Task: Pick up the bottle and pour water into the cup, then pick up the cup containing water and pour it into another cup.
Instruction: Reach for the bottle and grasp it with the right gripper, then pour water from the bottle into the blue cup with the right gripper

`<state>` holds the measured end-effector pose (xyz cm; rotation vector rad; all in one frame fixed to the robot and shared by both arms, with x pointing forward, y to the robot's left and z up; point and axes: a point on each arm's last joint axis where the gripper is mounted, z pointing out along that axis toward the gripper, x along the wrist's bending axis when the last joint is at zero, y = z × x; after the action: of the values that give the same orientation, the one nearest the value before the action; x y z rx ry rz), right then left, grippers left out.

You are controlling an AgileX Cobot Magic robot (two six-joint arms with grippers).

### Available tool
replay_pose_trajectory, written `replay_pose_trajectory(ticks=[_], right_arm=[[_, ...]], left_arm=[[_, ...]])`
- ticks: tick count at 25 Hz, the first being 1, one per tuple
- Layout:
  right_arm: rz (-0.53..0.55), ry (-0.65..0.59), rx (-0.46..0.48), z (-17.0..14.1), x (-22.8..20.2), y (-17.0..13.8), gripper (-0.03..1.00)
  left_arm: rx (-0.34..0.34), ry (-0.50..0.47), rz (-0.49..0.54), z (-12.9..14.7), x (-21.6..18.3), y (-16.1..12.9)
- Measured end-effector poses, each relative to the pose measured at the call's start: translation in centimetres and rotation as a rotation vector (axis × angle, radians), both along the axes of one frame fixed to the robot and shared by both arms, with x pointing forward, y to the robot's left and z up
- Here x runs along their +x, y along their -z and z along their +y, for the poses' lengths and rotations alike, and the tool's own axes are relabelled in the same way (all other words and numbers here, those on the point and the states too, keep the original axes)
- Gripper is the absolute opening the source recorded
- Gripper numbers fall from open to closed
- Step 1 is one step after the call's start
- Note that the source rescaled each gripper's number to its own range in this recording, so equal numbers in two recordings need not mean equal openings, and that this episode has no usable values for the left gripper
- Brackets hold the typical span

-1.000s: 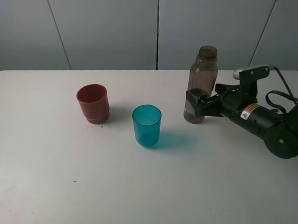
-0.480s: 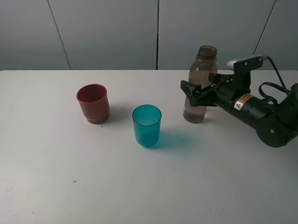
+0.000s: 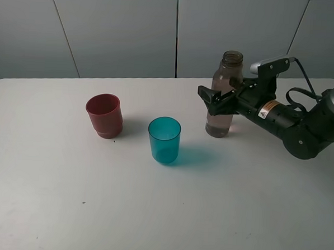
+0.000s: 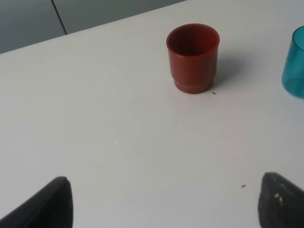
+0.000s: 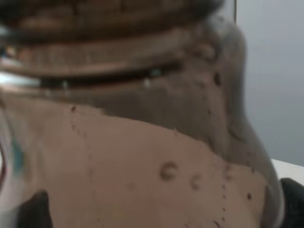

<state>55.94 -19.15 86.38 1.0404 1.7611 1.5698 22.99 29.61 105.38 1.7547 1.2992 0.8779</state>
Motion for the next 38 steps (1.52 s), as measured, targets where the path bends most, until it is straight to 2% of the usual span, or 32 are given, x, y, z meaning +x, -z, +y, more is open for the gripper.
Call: replay_pose_trajectory(ticks=[6,7,8,9,10,11,12,29,33,38], right_arm=[[0.011,-0.017,0.013,0.1,-0.1,0.0,1.0],[0.013,-0.018,0.015,0.2,-0.1,0.0,0.97],[0.014,-0.018,0.017,0.2,-0.1,0.0,0.84],[0.014,-0.018,0.017,0.2,-0.1,0.0,0.6],[0.014,-0.018,0.017,0.2,-0.1,0.0,0.27],[0.016,-0.018,0.015,0.2,-0.1,0.0,0.05],[0.018,-0.015,0.018,0.1,-0.1,0.0,0.0],[0.029,-0.012,-0.008,0.1,-0.1,-0.5,0.0],[0.021,-0.01,-0.157,-0.2,-0.1,-2.8,0.0],[0.015,-0.044,-0.451,-1.0,-0.8,-5.2,0.0]], left_arm=[[0.0,0.0,0.0,0.0,0.0,0.0],[0.0,0.0,0.0,0.0,0.0,0.0],[0.0,0.0,0.0,0.0,0.0,0.0],[0.0,0.0,0.0,0.0,0.0,0.0],[0.0,0.0,0.0,0.0,0.0,0.0],[0.0,0.0,0.0,0.0,0.0,0.0],[0.0,0.0,0.0,0.0,0.0,0.0],[-0.002,-0.001,0.0,0.0,0.0,0.0],[-0.002,-0.001,0.0,0.0,0.0,0.0],[-0.002,-0.001,0.0,0.0,0.0,0.0]])
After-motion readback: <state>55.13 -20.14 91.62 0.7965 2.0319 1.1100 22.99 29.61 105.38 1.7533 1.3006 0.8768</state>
